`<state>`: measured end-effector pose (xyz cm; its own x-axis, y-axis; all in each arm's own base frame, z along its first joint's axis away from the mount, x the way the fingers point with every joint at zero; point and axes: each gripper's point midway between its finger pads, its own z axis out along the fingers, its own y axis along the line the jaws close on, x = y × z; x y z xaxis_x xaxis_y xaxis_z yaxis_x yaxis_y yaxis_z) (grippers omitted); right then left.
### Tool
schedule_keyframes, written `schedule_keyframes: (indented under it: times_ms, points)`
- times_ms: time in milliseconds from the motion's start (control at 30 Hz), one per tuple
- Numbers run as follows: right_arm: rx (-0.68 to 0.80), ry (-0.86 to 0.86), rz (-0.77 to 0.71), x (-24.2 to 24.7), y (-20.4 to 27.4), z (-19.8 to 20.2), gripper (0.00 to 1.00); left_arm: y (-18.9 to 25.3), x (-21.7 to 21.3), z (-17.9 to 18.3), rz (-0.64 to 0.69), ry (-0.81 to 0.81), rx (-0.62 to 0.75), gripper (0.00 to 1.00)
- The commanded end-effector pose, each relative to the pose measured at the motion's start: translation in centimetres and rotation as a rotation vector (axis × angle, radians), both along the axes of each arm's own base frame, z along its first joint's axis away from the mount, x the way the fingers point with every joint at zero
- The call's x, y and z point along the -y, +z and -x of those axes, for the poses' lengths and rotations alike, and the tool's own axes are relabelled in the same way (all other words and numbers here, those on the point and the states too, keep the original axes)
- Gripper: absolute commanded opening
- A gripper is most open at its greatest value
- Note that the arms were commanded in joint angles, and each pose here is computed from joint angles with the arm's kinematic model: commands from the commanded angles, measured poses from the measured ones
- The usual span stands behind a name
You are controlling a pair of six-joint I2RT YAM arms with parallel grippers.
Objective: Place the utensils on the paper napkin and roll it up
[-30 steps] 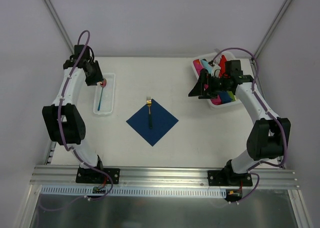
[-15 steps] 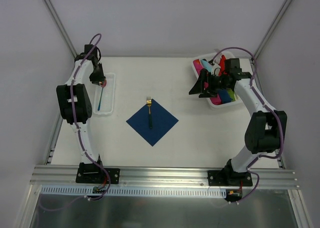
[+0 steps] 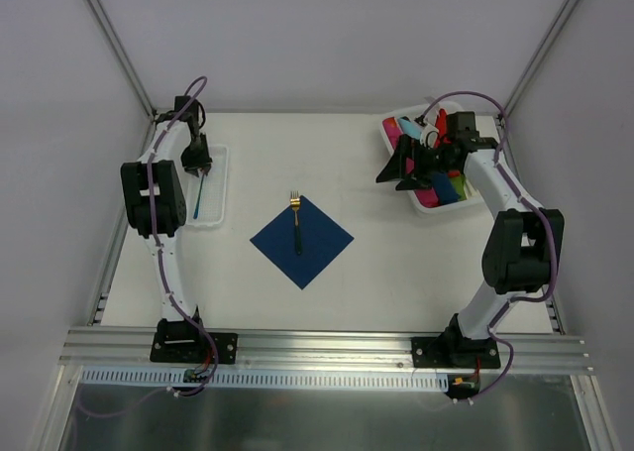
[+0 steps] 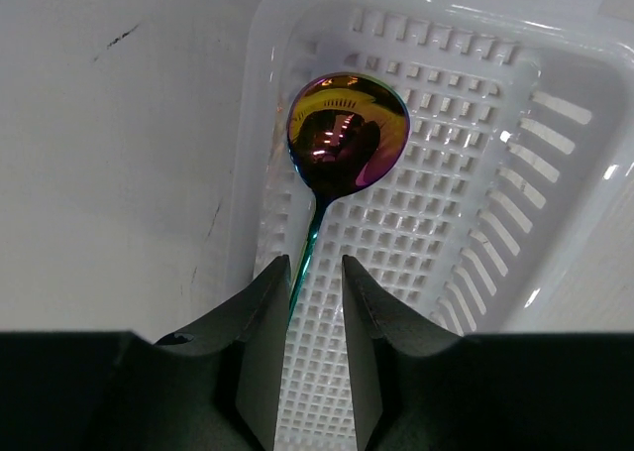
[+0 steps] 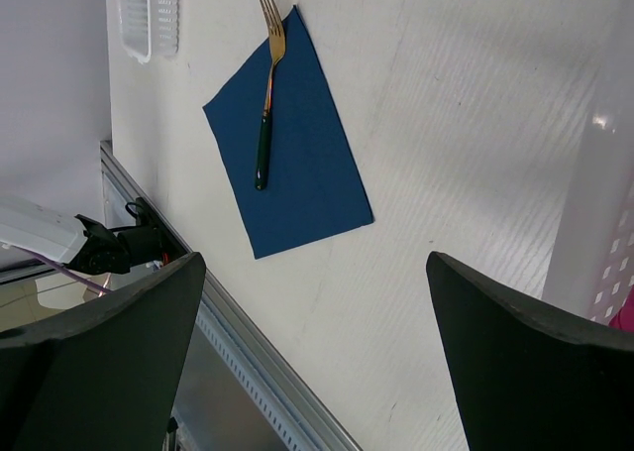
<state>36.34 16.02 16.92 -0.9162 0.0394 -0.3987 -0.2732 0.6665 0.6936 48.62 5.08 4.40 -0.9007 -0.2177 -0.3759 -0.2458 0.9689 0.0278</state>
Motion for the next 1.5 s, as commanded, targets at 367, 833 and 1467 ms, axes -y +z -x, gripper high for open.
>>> schedule_keyframes:
  times_ms: [367, 833, 1467]
  points:
    - [0.021, 0.0, -0.031, 0.5, 1.5, -0.8, 0.99, -2.5, 0.3, 0.7, -0.017, 0.0, -0.068, 0.28]
    - [0.014, 0.002, -0.048, 0.4, 1.6, -0.8, 0.99, -0.4, 1.4, 0.8, 0.038, 0.03, -0.023, 0.0]
    - [0.039, 0.005, -0.072, 0.2, 3.2, 0.1, 0.99, 16.6, 15.5, 4.5, 0.065, -0.166, 0.247, 0.0]
